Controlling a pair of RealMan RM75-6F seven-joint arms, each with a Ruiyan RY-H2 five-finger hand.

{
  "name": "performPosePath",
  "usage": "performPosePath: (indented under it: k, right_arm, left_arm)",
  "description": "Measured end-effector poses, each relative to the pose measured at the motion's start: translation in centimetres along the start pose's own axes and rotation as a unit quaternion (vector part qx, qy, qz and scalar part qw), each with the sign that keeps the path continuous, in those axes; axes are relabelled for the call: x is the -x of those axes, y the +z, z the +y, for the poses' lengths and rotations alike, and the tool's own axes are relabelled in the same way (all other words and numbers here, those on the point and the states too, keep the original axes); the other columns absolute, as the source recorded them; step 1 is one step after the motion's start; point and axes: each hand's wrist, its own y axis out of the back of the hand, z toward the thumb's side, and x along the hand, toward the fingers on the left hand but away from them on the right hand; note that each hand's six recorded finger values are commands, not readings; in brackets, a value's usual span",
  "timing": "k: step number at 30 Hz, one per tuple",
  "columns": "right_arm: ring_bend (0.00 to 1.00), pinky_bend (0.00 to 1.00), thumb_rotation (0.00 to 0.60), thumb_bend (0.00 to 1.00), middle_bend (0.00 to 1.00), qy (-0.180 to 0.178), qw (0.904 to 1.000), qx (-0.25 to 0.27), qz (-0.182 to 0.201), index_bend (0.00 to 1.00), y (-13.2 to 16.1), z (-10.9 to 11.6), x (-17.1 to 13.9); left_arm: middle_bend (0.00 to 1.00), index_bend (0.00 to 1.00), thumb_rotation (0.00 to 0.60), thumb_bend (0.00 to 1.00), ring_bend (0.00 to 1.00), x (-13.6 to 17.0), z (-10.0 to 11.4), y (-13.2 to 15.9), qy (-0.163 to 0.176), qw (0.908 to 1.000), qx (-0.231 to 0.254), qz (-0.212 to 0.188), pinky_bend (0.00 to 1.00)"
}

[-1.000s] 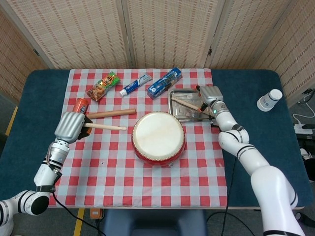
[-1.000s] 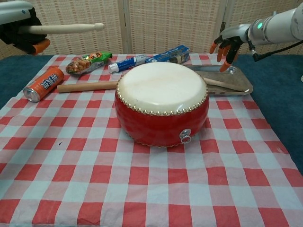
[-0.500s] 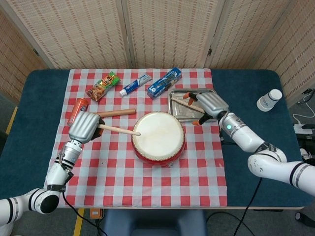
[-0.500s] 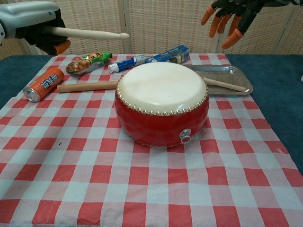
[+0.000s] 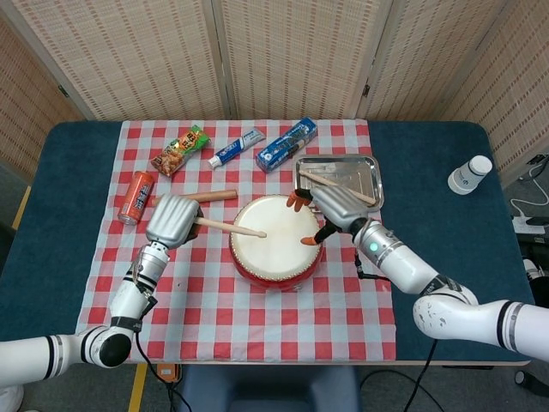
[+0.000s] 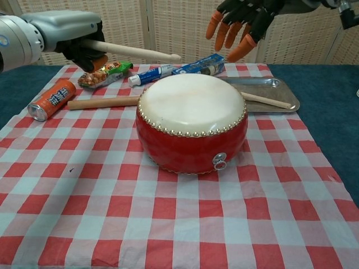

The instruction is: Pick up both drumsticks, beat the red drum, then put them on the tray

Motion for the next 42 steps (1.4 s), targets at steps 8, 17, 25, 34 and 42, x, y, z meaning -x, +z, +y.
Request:
performPosePath:
  k: [8, 17, 25, 34, 42]
  right_arm:
    - [0.30, 0.38, 0.600, 0.08, 0.37, 0.019, 0.9997, 0.005, 0.011, 0.36, 3.5, -2.6, 2.6]
    - [0.35, 0.39, 0.600, 0.10, 0.44, -0.001, 1.0000, 0.009, -0.001, 0.45, 5.4, -3.4, 4.6]
    - [0.40, 0.41, 0.600, 0.19, 0.49, -0.013, 0.9996, 0.010, -0.021, 0.52, 6.1, -3.7, 5.6]
    - [0.45, 0.42, 0.600, 0.23, 0.54, -0.008, 0.9994, 0.006, -0.032, 0.58, 6.9, -5.0, 6.5]
    - [0.56, 0.48, 0.600, 0.26, 0.66, -0.028, 0.9988, 0.001, -0.039, 0.72, 7.2, -5.1, 6.8]
  left_arm:
    - [1.00, 1.00, 0.600, 0.81, 0.97, -0.7, -0.1, 1.7, -0.004, 0.9999, -0.005, 0.009, 1.00]
    - [1.00, 1.00, 0.600, 0.81, 0.97, -1.0, 0.5, 3.5, 0.006, 0.9997, -0.023, 0.007, 1.00]
    - [1.00, 1.00, 0.600, 0.81, 0.97, -1.3, 0.4, 5.0, 0.006, 0.9987, -0.050, 0.011, 1.00]
    - [1.00, 1.00, 0.600, 0.81, 0.97, -1.6, 0.4, 6.1, 0.009, 0.9974, -0.070, 0.016, 1.00]
    - [1.00, 1.00, 0.600, 0.81, 0.96, -1.7, 0.3, 6.9, 0.013, 0.9954, -0.094, 0.015, 1.00]
